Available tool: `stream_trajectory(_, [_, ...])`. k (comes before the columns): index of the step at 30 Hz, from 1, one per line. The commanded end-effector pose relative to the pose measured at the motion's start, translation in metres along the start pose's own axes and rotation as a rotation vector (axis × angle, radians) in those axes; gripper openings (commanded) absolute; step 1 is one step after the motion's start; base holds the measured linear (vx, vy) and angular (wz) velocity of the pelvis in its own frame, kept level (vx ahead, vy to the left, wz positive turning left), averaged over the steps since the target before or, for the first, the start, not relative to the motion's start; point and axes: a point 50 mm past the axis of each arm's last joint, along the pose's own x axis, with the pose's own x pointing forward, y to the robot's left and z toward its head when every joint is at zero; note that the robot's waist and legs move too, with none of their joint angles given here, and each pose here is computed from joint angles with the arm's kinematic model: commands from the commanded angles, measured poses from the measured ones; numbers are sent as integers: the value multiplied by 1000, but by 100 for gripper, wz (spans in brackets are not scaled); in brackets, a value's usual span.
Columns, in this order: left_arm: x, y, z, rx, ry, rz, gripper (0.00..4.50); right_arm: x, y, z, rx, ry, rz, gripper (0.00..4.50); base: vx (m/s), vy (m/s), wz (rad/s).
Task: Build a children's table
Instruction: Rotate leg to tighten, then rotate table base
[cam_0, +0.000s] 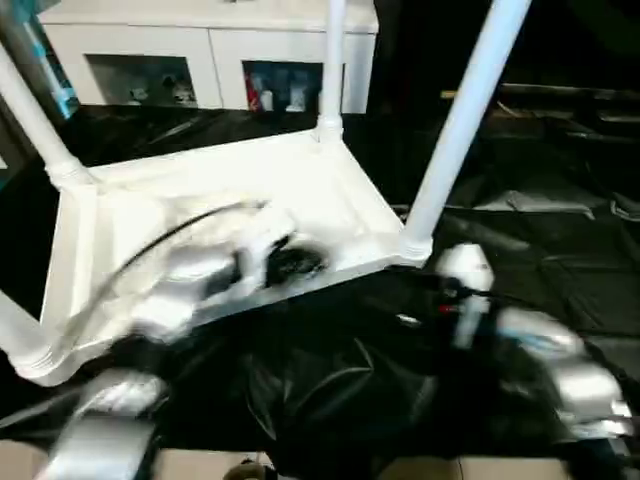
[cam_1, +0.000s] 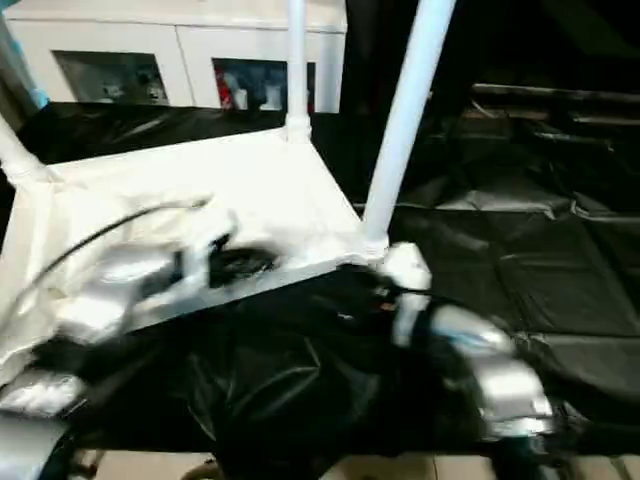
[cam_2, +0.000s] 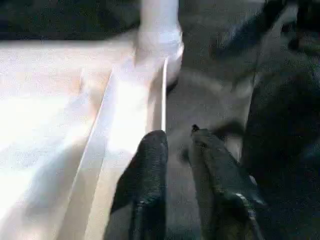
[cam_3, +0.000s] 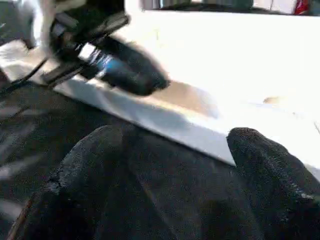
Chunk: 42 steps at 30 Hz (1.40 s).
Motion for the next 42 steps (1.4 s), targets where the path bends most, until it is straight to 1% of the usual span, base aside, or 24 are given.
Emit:
stream_trajectory(1, [-9,2,10,20,-13,18,128,5,-5,4,-6,-17,-51,381,0,0,0])
stream_trajectory(2, [-21,2,9,8,3,47,128,14,-7,5,3,-42,-86,381,0,0,0])
stream_trajectory(3, [-27,0,9,-1,11,55,129,20,-8,6,4,-53,-105,381,0,0,0])
stream_trajectory(4, [-28,0,9,-2,12,56,146,21,-8,6,3,-55,-107,381,0,0,0])
stream_trajectory(5, [-37,-5,8,-19,28,69,166,32,-10,8,-6,-81,-137,381,0,0,0])
stream_trajectory(6, [-38,-6,8,-20,30,71,174,34,-11,9,-7,-83,-143,381,0,0,0])
stream_trajectory(8, [-44,-12,3,-44,57,85,182,47,-16,13,-10,-106,-192,381,0,0,0])
stream_trajectory(11, [-50,-20,-5,-90,111,94,218,56,-22,17,-4,-111,-239,381,0,0,0])
stream_trajectory(13, [-53,-25,-9,-107,131,83,229,60,-25,17,-3,-107,-251,381,0,0,0])
stream_trajectory(14, [-56,-31,-12,-129,157,83,242,64,-28,17,-3,-110,-279,381,0,0,0])
stream_trajectory(16, [-59,-34,-15,-141,176,95,255,66,-31,17,3,-115,-304,381,0,0,0])
stream_trajectory(21, [-72,-32,-33,-139,284,226,298,70,-44,18,25,-134,-425,381,0,0,0])
stream_trajectory(23, [-77,-31,-38,-137,320,267,317,68,-51,19,50,-145,-499,381,0,0,0])
stream_trajectory(26, [-80,-28,-39,-138,331,313,338,65,-60,19,79,-159,-572,381,0,0,0])
stream_trajectory(28, [-83,-24,-40,-115,350,358,352,58,-71,18,94,-161,-664,381,0,0,0])
stream_trajectory(29, [-83,-22,-41,-93,361,381,366,51,-81,18,111,-166,-742,381,0,0,0])
stream_trajectory(30, [-83,-22,-41,-87,360,387,366,48,-85,18,116,-168,-765,381,0,0,0])
stream_trajectory(33, [-82,-19,-39,-79,344,409,392,41,-92,19,120,-171,-809,381,0,0,0])
stream_trajectory(36, [-78,-15,-37,-59,315,441,407,23,-108,22,114,-170,-885,381,0,0,0])
stream_trajectory(38, [-77,-16,-37,-56,301,440,423,15,-115,25,101,-168,-912,381,0,0,0])
stream_trajectory(39, [-76,-18,-37,-56,290,434,432,5,-122,28,83,-162,-937,381,0,0,0])
stream_trajectory(40, [-76,-18,-37,-56,290,434,439,5,-122,28,83,-162,-937,381,0,0,0])
stream_trajectory(41, [-81,-21,-39,-59,276,435,443,-11,-133,33,54,-150,-981,381,0,0,0])
stream_trajectory(42, [-81,-21,-39,-59,276,435,443,-11,-133,33,54,-150,-981,381,0,0,0])
